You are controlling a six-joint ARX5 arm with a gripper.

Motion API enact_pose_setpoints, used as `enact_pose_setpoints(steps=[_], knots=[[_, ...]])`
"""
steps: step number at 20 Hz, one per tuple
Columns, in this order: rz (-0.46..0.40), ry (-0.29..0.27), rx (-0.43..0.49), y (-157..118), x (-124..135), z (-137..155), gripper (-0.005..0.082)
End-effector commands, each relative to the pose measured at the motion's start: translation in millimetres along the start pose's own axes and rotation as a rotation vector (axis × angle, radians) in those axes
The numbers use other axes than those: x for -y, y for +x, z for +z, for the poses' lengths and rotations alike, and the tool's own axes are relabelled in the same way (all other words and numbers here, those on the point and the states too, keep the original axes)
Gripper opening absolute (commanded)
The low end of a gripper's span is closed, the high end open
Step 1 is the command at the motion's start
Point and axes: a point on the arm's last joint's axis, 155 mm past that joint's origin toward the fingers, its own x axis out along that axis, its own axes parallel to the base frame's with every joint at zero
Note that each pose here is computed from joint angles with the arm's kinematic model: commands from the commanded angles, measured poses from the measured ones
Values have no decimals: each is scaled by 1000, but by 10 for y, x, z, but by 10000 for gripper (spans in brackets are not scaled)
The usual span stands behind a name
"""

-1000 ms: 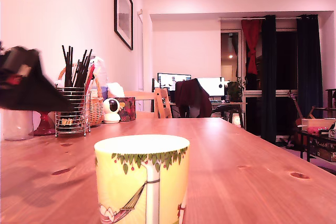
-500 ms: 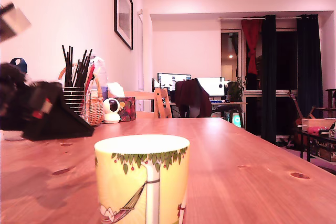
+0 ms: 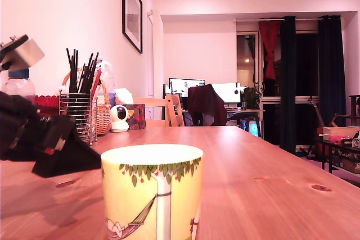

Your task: Pick the coffee capsule and then drop it inside the coffee cup in front of you

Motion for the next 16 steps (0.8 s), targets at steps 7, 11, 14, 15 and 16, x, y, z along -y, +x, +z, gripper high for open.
enact_pose_setpoints(steps=[7, 11, 14, 15, 16], knots=[[-1, -2, -14, 85, -8, -152, 571], [-1, -1, -7, 232, -42, -101, 571], [-2, -3, -18, 363, -68, -110, 571], [-3, -3, -20, 405, -76, -107, 571], [-7, 0, -22, 442, -77, -108, 571]])
